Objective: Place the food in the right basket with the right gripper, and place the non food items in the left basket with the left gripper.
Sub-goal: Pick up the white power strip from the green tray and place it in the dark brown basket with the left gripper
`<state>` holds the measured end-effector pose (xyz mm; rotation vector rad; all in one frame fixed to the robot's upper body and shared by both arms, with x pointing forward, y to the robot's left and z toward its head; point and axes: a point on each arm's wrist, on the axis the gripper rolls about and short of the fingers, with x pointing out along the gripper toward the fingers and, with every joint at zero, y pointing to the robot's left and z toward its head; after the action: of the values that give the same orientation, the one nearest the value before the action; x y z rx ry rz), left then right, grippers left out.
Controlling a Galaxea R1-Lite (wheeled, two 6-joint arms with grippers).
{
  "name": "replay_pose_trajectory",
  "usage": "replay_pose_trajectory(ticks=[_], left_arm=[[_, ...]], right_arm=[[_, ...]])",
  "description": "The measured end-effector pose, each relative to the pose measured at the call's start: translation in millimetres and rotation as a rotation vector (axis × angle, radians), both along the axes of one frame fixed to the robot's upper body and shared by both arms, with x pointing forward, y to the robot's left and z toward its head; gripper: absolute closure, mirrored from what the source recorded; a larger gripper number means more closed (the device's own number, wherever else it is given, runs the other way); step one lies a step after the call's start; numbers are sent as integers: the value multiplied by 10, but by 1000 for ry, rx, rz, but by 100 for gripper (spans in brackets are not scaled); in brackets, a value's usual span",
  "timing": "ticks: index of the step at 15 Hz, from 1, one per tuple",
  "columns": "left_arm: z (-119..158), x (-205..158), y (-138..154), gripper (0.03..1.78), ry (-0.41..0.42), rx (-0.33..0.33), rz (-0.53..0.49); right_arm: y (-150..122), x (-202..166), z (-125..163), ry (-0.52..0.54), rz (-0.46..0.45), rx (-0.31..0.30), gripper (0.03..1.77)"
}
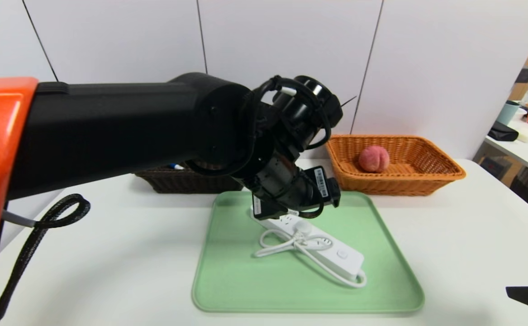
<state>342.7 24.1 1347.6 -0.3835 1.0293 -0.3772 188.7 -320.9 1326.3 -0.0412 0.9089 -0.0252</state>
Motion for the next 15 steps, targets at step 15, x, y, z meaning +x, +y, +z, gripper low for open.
replay_pose_trajectory(ticks=[15], left_arm=[[-506, 306, -176, 12, 170, -75, 254]], right_arm=[[-19, -118, -24, -21, 9, 16, 10]])
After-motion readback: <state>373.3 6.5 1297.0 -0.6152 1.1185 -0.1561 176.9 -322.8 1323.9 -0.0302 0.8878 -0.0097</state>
